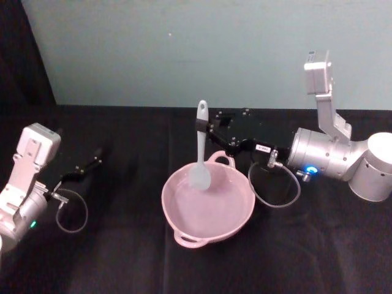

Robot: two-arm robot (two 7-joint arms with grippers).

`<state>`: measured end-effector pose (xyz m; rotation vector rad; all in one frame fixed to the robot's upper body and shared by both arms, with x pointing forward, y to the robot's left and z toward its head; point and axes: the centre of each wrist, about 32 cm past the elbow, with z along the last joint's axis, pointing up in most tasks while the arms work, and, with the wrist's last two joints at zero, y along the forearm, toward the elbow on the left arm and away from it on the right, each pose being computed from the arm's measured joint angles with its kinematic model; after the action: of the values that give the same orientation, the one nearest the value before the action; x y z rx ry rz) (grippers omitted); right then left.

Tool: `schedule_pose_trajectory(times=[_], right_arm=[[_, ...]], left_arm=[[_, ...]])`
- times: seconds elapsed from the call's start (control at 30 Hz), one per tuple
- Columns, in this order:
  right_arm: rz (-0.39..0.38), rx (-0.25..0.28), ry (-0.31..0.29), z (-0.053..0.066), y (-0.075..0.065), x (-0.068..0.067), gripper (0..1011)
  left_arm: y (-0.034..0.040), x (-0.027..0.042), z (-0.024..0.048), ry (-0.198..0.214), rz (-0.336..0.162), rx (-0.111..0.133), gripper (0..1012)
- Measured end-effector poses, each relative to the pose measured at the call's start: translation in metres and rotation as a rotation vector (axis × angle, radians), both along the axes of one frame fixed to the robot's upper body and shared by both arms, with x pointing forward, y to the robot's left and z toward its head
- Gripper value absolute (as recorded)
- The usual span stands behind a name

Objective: Use the one hand to pick up the spoon and stir the clear water in the bowl.

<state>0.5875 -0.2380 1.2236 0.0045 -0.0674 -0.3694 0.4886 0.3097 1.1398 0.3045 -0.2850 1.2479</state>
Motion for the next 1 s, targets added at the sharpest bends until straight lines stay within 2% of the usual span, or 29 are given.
schedule_pose_trajectory(times=[0.33,1.0], right_arm=[[-0.005,-0.012,0.016,-0.016,0.002,0.002,112],[-0.005,-0.01,0.015,-0.015,0.002,0.002,112]], left_arm=[[0.0,0.0,0.0,0.0,0.0,0.0,1005],[0.0,0.0,0.0,0.0,0.0,0.0,1005]])
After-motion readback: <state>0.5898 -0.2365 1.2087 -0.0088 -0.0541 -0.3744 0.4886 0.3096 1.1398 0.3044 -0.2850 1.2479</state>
